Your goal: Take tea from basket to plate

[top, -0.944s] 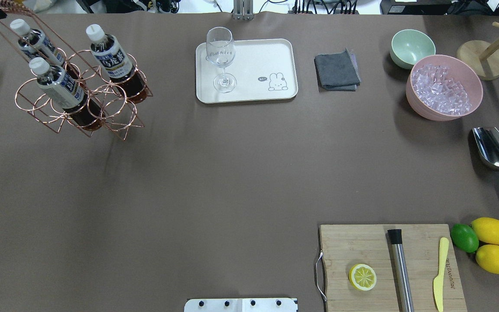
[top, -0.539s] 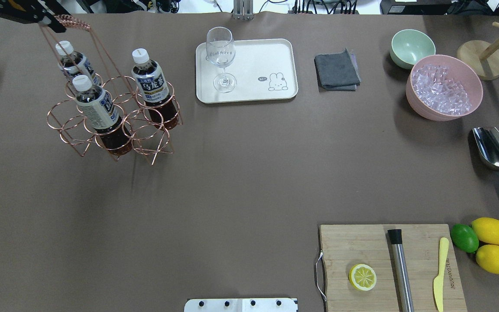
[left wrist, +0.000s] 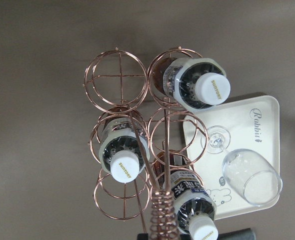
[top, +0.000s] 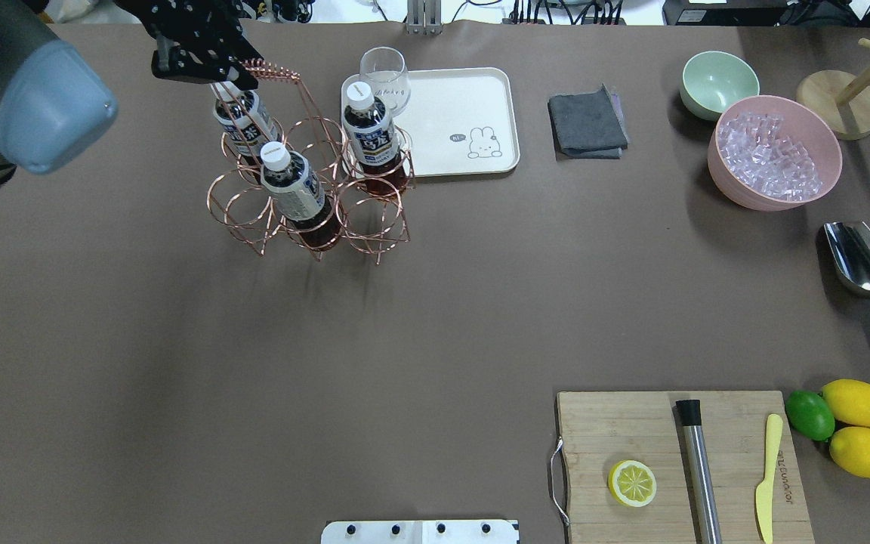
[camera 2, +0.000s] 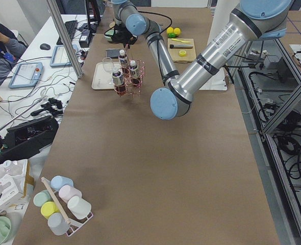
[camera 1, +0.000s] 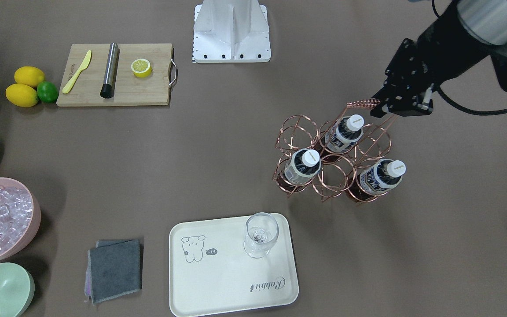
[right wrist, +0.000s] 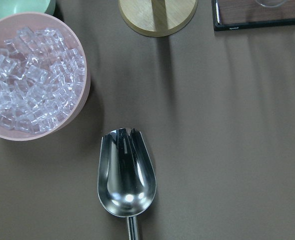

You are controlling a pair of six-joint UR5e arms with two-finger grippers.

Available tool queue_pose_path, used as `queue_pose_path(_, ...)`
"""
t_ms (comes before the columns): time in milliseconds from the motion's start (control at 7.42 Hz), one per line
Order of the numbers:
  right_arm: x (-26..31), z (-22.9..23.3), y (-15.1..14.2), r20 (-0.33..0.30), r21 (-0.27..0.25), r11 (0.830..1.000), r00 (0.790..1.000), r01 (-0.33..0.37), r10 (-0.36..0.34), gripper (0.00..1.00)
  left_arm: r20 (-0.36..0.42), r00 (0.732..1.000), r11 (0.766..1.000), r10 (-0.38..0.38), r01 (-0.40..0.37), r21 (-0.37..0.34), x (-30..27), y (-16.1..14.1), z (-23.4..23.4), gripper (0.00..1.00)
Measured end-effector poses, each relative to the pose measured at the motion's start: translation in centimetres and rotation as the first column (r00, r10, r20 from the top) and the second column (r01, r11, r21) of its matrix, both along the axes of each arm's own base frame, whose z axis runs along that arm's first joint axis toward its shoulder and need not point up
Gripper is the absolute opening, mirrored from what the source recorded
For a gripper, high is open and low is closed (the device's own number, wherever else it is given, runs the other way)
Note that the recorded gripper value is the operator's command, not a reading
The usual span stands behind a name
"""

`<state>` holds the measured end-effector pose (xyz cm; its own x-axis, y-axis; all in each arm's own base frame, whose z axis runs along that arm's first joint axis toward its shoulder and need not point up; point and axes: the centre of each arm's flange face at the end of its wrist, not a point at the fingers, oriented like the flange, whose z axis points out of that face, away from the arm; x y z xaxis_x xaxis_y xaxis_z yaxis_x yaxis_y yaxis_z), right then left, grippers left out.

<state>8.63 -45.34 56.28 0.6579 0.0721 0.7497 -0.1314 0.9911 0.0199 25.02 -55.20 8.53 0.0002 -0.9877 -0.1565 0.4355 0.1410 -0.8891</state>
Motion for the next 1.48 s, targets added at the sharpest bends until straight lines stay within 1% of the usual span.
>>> queue_pose_path(270,0.0,0.0,0.1,0.0,0.0,1.0,1.0,0.0,0.0,1.0,-0.034,0.999,0.999,-0.023,0.022,-0.025,3.7,2.1,-3.1,0.0)
queue_pose_path(539,0.1,0.1,0.2,-0.001,-0.002,1.0,1.0,-0.001,0.001,1.0,-0.055,0.996,0.997,-0.066,0.063,-0.052,7.0,4.2,-5.9,0.0)
queue_pose_path(674,0.1,0.3,0.4,-0.001,-0.006,1.0,1.0,-0.001,0.001,1.0,-0.058,0.994,0.994,-0.09,0.086,-0.065,8.5,5.2,-6.7,0.0)
queue_pose_path(944,0.1,0.5,0.7,-0.002,-0.004,1.0,1.0,0.002,-0.002,1.0,-0.062,0.992,0.991,-0.111,0.106,-0.082,11.4,7.1,-7.4,0.0)
queue_pose_path(1079,0.1,0.4,0.7,-0.003,-0.002,1.0,1.0,0.002,-0.002,1.0,-0.061,0.992,0.991,-0.112,0.106,-0.086,12.1,7.6,-7.4,0.0)
queue_pose_path(1483,0.1,0.4,0.8,-0.003,-0.001,1.0,1.0,0.003,-0.003,1.0,-0.061,0.995,0.993,-0.085,0.079,-0.088,13.7,9.1,-7.2,0.0)
